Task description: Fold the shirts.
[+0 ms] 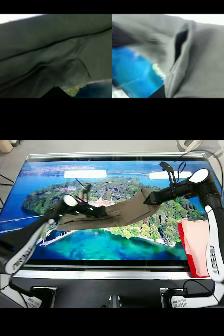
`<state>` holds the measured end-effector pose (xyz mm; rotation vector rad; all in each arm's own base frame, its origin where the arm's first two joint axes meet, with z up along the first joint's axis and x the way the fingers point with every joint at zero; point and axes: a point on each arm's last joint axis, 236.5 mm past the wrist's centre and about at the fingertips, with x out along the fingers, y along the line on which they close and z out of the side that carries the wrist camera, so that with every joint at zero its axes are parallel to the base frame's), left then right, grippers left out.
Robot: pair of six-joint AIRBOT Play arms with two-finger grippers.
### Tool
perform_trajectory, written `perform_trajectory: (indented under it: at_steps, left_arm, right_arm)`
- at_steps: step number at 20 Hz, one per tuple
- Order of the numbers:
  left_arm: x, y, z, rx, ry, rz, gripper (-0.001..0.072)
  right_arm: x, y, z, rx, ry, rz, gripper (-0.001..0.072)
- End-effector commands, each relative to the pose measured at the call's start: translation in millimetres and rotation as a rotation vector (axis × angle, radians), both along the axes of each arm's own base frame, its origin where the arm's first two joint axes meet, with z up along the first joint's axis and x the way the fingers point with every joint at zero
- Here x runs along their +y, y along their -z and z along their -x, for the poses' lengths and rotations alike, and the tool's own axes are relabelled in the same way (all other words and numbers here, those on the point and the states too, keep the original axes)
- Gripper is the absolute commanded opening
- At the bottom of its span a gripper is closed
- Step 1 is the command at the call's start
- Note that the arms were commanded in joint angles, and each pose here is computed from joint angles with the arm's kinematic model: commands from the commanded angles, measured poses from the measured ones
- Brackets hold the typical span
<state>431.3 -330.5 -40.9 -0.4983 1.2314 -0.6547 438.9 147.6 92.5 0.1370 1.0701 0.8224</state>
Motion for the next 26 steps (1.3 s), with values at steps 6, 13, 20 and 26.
perform_trajectory:
  at_steps: [6, 13, 20, 26]
  left_arm:
    - [-93.4, 42.1, 33.7, 0.161, -0.074, 0.168, 0.0025]
    - [35.1, -77.1, -50.0, -0.235, -0.125, 0.054, 0.0023]
    - [229.4, -267.1, -36.2, -0.601, -0.37, -0.061, 0.0025]
    - [241.6, -260.2, 13.1, -0.574, -0.357, -0.103, 0.0025]
  right_arm:
    - [6.8, -78.3, 57.2, -0.1, -0.04, 0.048, 0.0015]
    - [49.0, -56.4, 11.1, -0.095, -0.004, -0.104, 0.0013]
    - [220.5, 51.0, 9.0, -0.034, -0.12, -0.18, 0.0014]
    - [280.3, 114.9, 32.1, 0.125, -0.132, -0.284, 0.0389]
